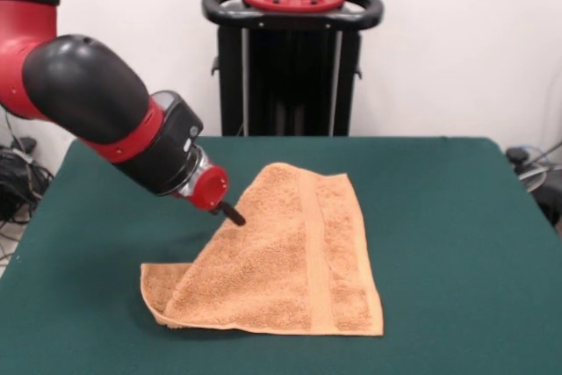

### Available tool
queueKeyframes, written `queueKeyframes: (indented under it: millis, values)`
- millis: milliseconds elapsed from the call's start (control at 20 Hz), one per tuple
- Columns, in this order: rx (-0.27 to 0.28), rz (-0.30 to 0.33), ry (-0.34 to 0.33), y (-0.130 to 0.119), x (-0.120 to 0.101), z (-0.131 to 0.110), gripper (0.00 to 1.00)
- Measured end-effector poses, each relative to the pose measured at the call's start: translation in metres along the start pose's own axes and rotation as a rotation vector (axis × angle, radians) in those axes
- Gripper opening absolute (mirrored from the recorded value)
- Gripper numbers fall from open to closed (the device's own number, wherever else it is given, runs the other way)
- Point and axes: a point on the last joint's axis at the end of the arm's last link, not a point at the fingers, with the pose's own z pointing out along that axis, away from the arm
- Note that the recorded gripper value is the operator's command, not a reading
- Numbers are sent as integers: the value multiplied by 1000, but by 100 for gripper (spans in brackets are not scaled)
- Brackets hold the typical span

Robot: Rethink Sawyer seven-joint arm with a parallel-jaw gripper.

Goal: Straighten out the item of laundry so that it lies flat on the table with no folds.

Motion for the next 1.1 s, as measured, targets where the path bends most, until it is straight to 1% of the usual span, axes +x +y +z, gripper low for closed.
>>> queueKeyframes:
  millis: [150,450,500,650,700,800,850,950,1000,1050,1100]
  values:
    - [-2,2,14,1,7,2,100]
    - [4,-2,19,2,17,-2,100]
    - [5,-2,17,3,18,-4,100]
    - [8,-7,-19,4,17,-7,100]
    - [16,-17,-57,5,14,-8,100]
    - [29,-33,-108,6,10,-9,100]
    - [52,-64,-197,7,3,-11,100]
    - [66,-83,-248,8,-1,-11,100]
    - [92,-119,-338,11,-7,-13,100]
    - [107,-139,-384,13,-10,-14,100]
    - [116,-152,-415,15,-12,-14,100]
